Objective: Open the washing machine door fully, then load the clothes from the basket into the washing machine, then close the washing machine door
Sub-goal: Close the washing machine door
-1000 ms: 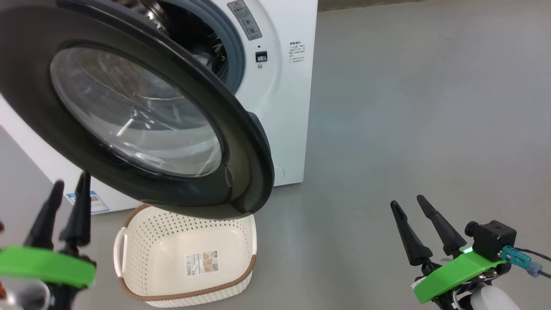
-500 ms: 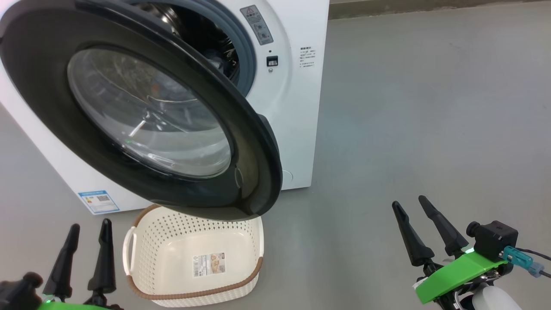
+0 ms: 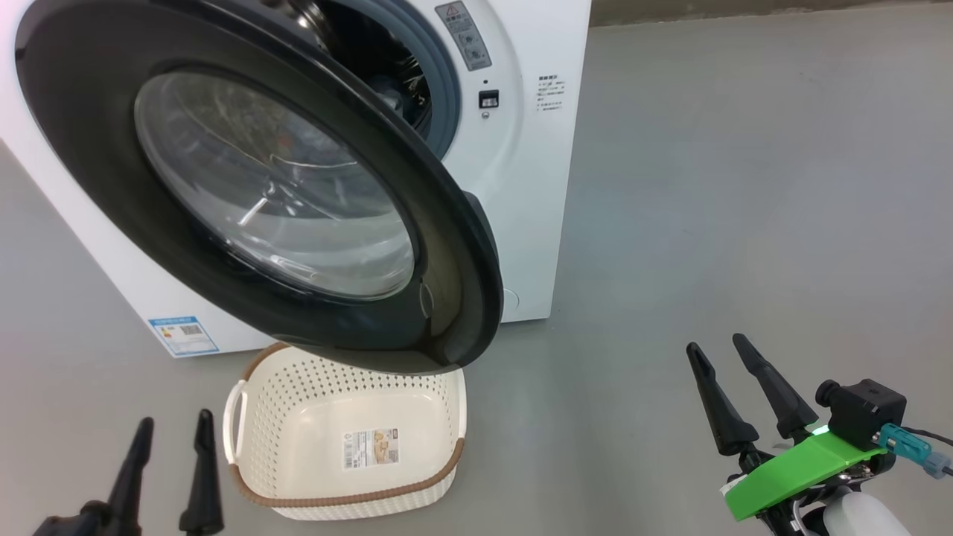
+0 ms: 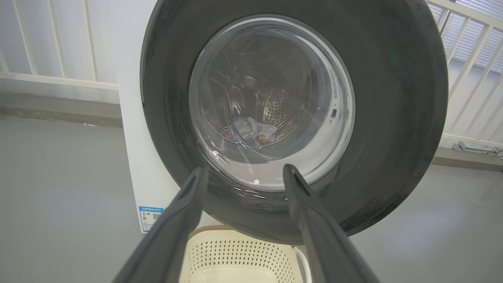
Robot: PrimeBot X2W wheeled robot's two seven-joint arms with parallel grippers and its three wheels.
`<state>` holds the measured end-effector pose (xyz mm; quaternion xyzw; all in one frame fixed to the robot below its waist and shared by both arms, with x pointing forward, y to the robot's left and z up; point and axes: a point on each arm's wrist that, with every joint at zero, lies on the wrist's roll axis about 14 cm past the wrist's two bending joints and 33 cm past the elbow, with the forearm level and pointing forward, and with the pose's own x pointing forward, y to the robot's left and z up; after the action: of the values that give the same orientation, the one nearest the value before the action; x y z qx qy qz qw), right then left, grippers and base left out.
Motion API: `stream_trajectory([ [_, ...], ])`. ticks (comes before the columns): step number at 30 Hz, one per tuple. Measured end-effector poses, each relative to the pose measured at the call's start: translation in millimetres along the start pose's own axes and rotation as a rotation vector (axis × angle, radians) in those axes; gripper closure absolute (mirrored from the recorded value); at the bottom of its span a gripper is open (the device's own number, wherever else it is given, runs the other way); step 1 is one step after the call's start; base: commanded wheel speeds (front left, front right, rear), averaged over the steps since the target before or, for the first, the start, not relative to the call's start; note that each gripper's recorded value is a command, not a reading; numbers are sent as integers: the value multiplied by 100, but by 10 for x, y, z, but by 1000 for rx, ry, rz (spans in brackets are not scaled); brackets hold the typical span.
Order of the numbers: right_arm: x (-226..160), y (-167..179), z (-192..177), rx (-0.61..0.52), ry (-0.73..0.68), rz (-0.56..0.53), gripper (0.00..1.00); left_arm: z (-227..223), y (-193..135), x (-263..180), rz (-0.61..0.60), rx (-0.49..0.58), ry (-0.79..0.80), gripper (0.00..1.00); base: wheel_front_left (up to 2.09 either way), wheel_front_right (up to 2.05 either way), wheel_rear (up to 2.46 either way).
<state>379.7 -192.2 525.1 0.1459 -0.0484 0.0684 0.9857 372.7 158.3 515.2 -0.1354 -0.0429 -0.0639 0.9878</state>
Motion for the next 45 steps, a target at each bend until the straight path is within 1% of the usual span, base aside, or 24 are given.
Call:
stream_trajectory([
  [4, 10, -2, -17, -1, 5, 1, 0, 24, 65, 2, 23, 10, -9, 0, 0, 0, 0],
  [10, 1, -9, -5, -3, 3, 0, 0, 67, 77, 9, 31, 32, -27, 0, 0, 0, 0],
  [24, -4, -14, 7, -7, 1, 1, 0, 75, 51, 4, 22, 37, -36, 0, 0, 0, 0],
  [29, 3, -3, 5, -6, 1, 4, 0, 71, 41, -4, 26, 24, -38, 0, 0, 0, 0],
  [45, 45, 17, -17, -7, 7, 13, 0, 95, 117, -28, 49, 26, -48, 0, 0, 0, 0],
])
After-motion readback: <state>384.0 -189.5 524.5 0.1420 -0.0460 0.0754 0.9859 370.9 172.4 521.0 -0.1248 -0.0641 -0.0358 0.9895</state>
